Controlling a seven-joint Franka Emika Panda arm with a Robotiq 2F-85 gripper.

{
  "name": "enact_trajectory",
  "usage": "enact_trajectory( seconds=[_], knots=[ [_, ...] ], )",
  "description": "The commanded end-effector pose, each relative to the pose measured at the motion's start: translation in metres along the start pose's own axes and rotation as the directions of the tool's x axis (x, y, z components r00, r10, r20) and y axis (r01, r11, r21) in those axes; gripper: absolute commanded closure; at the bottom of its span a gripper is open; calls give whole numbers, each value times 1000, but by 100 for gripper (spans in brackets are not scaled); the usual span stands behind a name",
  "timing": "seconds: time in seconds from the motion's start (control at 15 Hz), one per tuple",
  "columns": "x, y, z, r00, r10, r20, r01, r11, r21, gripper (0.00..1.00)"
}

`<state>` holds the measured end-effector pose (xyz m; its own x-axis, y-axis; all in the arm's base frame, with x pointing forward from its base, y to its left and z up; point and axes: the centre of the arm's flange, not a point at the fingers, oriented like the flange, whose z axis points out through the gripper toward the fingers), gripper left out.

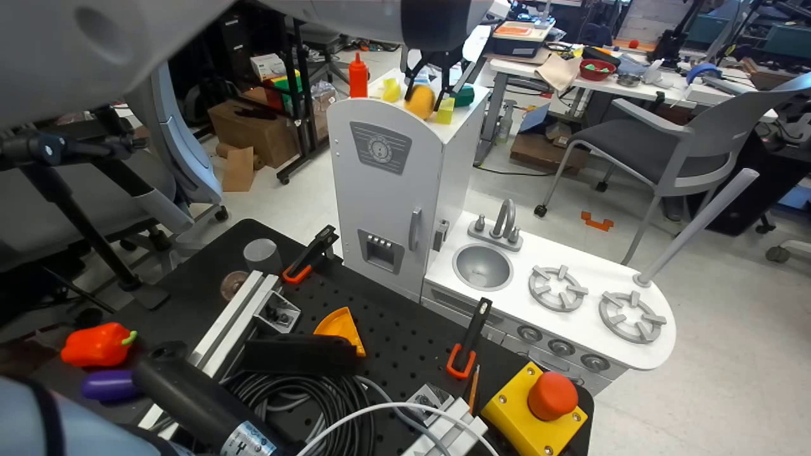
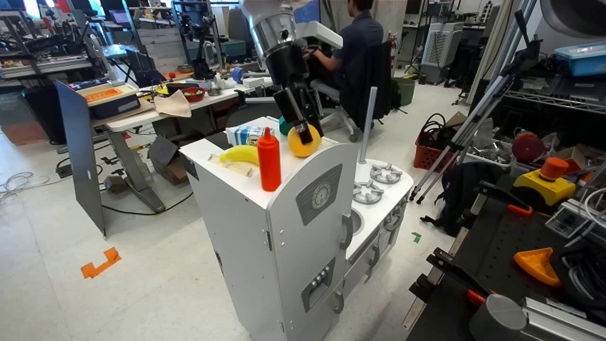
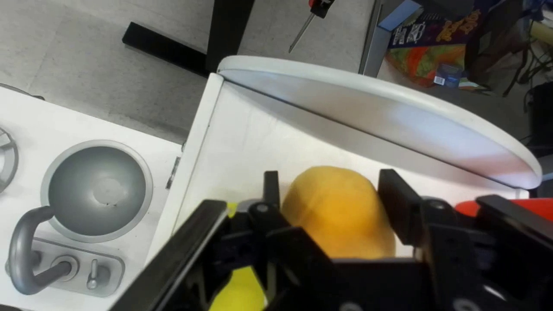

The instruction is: Move the yellow plush toy on top of the cabinet forwards

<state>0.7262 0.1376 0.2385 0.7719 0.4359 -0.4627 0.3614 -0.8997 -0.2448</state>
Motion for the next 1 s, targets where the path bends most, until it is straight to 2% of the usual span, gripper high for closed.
enact_trajectory(
  seconds=[0.0, 0.13, 0.53, 0.93],
  knots=[
    [-58, -13, 31, 999, 7, -50, -10, 998, -61, 8],
    [-65, -15, 26, 996, 3, -84, -10, 997, -81, 0],
    [-68, -14, -9, 979, -32, -203, 3, 990, -140, 0],
    [-75, -19, -56, 926, -72, -371, -3, 980, -198, 0]
  ],
)
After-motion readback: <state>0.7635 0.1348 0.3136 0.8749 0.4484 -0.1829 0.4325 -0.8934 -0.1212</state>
